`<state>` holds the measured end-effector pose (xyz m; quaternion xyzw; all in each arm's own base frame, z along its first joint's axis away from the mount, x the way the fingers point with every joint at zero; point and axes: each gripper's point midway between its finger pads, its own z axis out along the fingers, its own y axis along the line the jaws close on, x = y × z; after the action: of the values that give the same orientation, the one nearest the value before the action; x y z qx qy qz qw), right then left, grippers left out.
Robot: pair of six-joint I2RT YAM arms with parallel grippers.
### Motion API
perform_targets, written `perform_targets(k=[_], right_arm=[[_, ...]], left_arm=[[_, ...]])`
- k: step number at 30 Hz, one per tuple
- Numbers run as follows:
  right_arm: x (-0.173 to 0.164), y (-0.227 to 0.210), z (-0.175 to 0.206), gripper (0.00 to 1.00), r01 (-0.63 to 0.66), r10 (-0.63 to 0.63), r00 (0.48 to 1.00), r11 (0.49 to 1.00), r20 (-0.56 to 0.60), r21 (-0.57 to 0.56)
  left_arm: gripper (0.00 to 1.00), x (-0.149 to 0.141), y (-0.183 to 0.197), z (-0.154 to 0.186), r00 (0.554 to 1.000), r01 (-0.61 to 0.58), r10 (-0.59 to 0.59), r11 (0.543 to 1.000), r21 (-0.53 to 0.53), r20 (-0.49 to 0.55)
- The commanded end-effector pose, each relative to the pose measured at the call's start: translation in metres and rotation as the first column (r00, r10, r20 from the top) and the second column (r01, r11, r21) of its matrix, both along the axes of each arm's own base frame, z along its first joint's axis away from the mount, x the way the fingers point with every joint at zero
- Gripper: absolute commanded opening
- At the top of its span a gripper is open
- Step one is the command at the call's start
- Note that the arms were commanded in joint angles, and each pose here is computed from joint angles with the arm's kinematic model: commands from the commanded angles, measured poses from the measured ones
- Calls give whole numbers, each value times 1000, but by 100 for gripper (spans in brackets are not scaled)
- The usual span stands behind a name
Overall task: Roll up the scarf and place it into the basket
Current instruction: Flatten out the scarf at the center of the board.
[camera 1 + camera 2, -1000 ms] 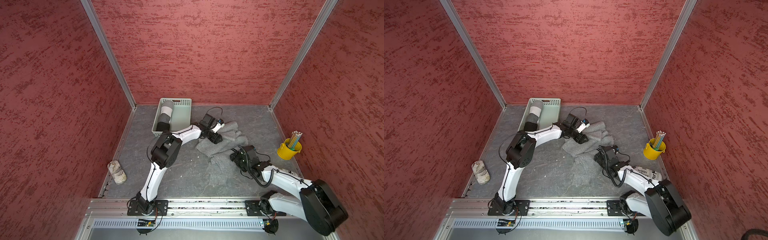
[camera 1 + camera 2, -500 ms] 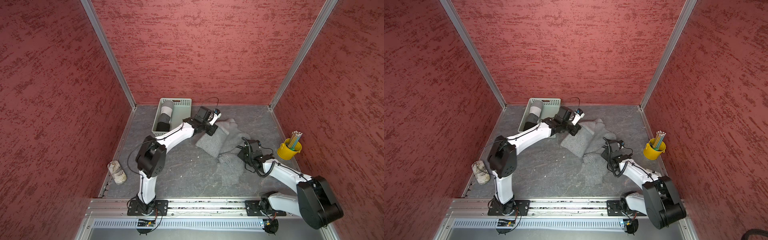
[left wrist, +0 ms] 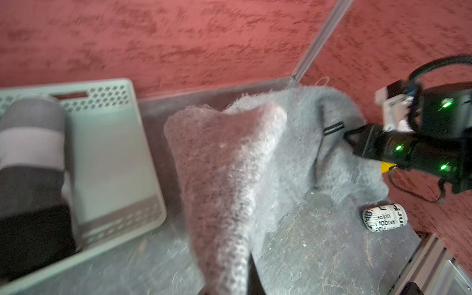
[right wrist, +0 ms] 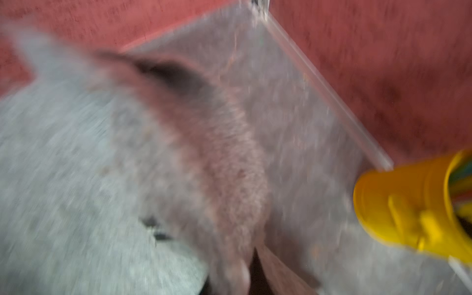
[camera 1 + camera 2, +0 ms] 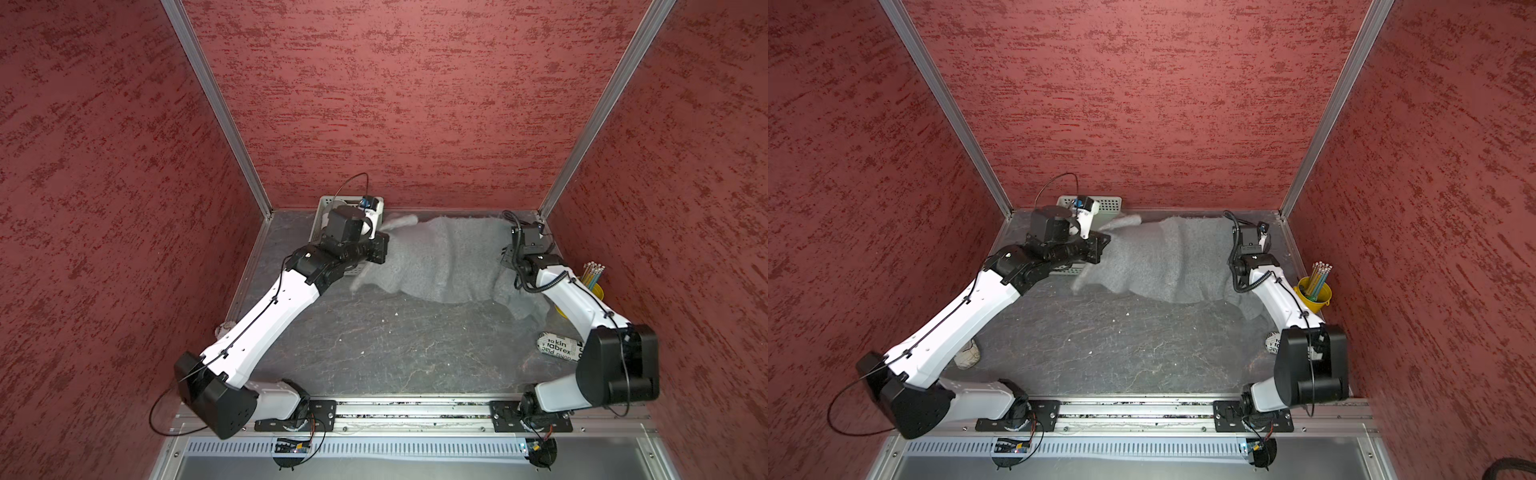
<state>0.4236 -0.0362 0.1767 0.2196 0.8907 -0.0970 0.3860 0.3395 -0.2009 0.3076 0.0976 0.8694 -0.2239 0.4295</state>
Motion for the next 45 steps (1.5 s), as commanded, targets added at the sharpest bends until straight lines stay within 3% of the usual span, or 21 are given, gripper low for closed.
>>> perform_targets(k=[1, 3, 7, 9, 13, 17, 21, 25, 32, 39, 45], right_arm=[[32, -15, 14, 21, -72, 59, 996, 979, -70, -193], [55, -13, 8, 32, -104, 85, 992, 970, -95, -218], [89, 3, -27, 67, -201, 170, 968, 966, -184, -163], [92, 7, -43, 70, -219, 184, 955, 966, -231, -139], [80, 7, -56, 72, -231, 188, 941, 965, -282, -127], [57, 9, -64, 73, -223, 188, 934, 971, -304, -87], [44, 12, -74, 74, -175, 166, 947, 985, -276, -7], [45, 14, -97, 73, -98, 127, 958, 988, -258, 121], [42, 47, -111, 64, -76, 141, 978, 928, -152, 366], [18, 49, -110, 62, -50, 105, 988, 913, -116, 404], [24, 50, -102, 62, -77, 117, 990, 914, -77, 399]], left_arm=[[0, -18, 39, -6, 986, -149, 140, 985, -87, -95], [0, -27, 56, -23, 970, -203, 189, 975, -85, -151], [0, -48, 75, -83, 916, -275, 243, 960, -57, -320], [0, -62, 84, -113, 875, -306, 270, 952, -28, -403], [0, -83, 108, -142, 819, -370, 343, 929, 35, -460], [0, -93, 145, -145, 775, -459, 464, 880, 124, -429], [0, -94, 161, -147, 755, -496, 496, 860, 123, -428], [0, -93, 157, -154, 756, -489, 478, 867, 99, -447], [0, -92, 147, -158, 765, -493, 446, 870, 24, -464], [0, -94, 143, -164, 763, -487, 432, 873, 11, -480], [0, -93, 141, -167, 764, -484, 424, 875, 2, -487]])
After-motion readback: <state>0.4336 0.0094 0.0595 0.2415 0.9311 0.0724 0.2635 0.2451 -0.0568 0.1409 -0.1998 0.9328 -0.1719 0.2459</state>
